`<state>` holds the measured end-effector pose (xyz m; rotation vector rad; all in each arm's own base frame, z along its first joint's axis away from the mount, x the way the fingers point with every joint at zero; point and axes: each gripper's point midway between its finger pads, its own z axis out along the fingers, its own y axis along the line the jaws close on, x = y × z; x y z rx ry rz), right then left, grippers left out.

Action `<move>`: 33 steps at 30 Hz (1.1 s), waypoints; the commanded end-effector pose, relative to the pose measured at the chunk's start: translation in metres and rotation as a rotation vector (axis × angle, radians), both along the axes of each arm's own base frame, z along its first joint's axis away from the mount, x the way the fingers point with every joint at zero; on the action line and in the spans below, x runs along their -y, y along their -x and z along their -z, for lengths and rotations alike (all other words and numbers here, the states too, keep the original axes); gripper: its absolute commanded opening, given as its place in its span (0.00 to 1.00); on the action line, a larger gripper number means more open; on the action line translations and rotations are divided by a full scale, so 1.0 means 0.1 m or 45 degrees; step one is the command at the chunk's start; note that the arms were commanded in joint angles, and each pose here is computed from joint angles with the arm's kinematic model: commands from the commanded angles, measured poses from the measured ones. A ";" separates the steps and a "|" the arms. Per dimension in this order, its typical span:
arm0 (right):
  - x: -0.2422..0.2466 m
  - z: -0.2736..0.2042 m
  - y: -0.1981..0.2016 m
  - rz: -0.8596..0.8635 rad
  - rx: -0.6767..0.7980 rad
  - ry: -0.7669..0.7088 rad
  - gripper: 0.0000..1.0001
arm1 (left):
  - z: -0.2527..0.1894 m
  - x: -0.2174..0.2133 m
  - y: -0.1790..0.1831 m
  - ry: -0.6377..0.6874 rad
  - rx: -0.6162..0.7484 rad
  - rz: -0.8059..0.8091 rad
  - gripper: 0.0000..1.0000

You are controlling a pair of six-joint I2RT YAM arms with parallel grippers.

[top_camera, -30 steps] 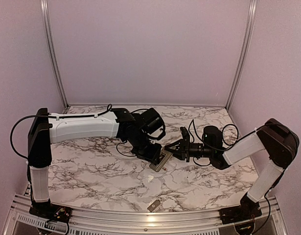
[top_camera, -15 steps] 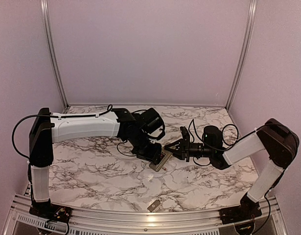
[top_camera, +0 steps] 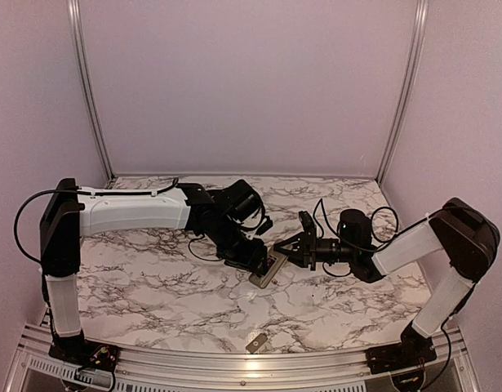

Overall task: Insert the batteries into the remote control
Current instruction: Place the battery in the battery compartment, then load the battery into the battery compartment.

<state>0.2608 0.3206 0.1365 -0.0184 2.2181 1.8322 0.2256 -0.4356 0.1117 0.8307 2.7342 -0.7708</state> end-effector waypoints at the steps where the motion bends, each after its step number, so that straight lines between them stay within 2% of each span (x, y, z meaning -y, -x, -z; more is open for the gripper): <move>1: -0.07 -0.30 0.10 -0.083 0.110 -0.083 0.00 | -0.19 0.01 -0.08 0.112 0.037 0.011 0.48; 6: -0.07 -0.29 0.10 -0.087 0.107 -0.082 0.00 | -0.30 0.01 -0.08 0.215 0.039 0.024 0.61; 18: -0.07 -0.23 0.12 -0.102 0.092 -0.063 0.00 | -0.65 0.02 -0.07 0.379 0.150 0.080 0.63; 23: -0.08 -0.24 0.16 -0.144 0.100 -0.056 0.00 | -1.03 -0.18 -0.16 0.484 0.524 0.125 0.63; 26: -0.11 -0.27 0.23 -0.201 0.109 -0.063 0.00 | -1.22 -0.31 -0.07 0.553 0.740 0.242 0.61; 30: -0.12 -0.29 0.29 -0.260 0.115 -0.059 0.00 | -1.20 -0.34 0.14 0.526 0.880 0.520 0.56; 33: -0.13 -0.30 0.34 -0.311 0.116 -0.052 0.00 | -1.00 -0.34 0.39 0.400 0.996 0.772 0.53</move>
